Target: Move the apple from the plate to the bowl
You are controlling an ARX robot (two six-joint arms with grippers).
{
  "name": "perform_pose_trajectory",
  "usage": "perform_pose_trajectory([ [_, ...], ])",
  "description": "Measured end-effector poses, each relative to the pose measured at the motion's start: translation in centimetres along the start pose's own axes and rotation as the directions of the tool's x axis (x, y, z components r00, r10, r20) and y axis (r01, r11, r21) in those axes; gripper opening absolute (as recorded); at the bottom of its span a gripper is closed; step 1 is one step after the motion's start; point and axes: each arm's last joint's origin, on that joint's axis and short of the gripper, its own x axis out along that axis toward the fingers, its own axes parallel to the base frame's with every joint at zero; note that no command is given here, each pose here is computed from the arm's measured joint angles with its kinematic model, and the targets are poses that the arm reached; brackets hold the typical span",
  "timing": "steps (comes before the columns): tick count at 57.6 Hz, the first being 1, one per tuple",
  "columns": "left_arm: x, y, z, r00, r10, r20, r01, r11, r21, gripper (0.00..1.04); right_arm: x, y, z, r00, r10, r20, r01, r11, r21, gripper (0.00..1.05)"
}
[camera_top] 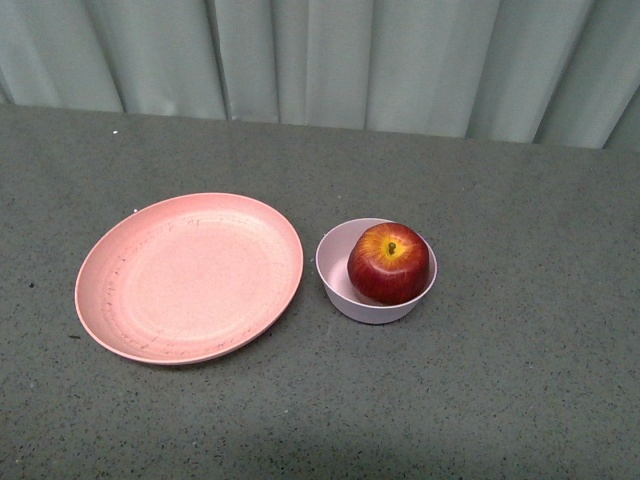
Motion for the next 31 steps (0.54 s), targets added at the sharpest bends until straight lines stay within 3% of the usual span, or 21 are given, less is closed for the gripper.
perform_pose_trajectory([
  [31, 0.00, 0.00, 0.00, 1.000, 0.000, 0.000, 0.000, 1.000, 0.000, 0.98, 0.00, 0.00, 0.00, 1.000, 0.000, 0.000, 0.000, 1.000, 0.000, 0.95],
])
